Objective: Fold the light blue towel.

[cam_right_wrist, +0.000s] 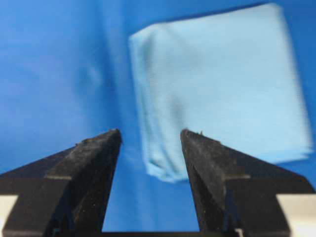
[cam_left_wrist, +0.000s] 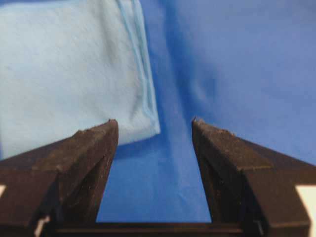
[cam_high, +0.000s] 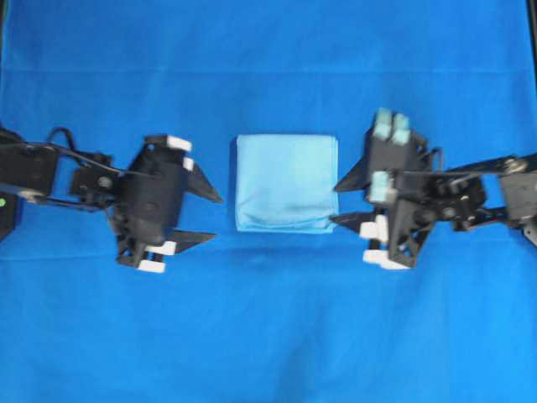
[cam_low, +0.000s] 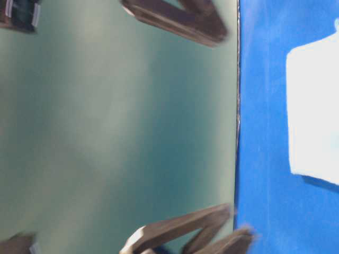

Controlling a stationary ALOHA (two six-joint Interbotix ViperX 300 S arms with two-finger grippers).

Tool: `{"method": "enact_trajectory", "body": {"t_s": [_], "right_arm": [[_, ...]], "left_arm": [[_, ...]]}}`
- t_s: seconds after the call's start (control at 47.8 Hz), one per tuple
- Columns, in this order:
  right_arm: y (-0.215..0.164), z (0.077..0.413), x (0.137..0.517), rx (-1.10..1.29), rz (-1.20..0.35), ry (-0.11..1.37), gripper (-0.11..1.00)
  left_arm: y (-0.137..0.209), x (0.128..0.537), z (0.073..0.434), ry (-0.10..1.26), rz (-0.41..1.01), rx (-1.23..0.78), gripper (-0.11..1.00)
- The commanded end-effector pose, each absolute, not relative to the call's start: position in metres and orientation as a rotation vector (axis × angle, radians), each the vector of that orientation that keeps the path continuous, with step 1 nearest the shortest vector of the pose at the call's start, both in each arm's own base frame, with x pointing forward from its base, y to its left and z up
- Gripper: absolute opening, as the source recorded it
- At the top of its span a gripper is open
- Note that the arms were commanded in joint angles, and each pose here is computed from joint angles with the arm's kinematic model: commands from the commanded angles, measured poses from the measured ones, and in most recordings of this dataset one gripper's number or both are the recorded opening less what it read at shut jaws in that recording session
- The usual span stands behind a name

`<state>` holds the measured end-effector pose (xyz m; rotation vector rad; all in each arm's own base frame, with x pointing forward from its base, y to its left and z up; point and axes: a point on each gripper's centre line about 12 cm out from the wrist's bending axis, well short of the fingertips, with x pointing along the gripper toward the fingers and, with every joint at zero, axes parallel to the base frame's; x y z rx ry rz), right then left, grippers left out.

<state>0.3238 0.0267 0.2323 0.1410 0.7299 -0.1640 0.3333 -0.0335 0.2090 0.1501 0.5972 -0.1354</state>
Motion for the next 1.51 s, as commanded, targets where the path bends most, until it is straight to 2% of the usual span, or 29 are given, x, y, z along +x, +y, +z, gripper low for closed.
{"method": "enact_trajectory", "body": {"t_s": [0.0,0.167,0.418,0.606,0.774,1.004,1.485], "right_arm": [[0.023,0.255,0.314,0.128,-0.169,0.671,0.57],[0.016,0.268,0.288,0.108,-0.171,0.617,0.57],[0.006,0.283,0.241,0.081,-0.166,0.504,0.57],[-0.003,0.281,0.208,0.087,-0.176,0.433,0.57],[-0.011,0.266,0.182,0.099,-0.195,0.403,0.57],[-0.015,0.238,0.162,0.109,-0.192,0.376,0.56],[-0.019,0.227,0.161,0.119,-0.212,0.394,0.56]], "left_arm": [[-0.033,0.320,0.235,0.513,-0.134,0.146,0.58],[-0.027,0.281,0.261,0.401,-0.120,0.146,0.58],[-0.018,0.224,0.280,0.269,-0.099,0.133,0.58],[-0.012,0.190,0.270,0.233,-0.079,0.126,0.58],[-0.003,0.167,0.252,0.210,-0.031,0.106,0.58],[0.003,0.153,0.230,0.218,0.016,0.054,0.58],[0.004,0.153,0.229,0.217,0.018,0.047,0.58]]}}
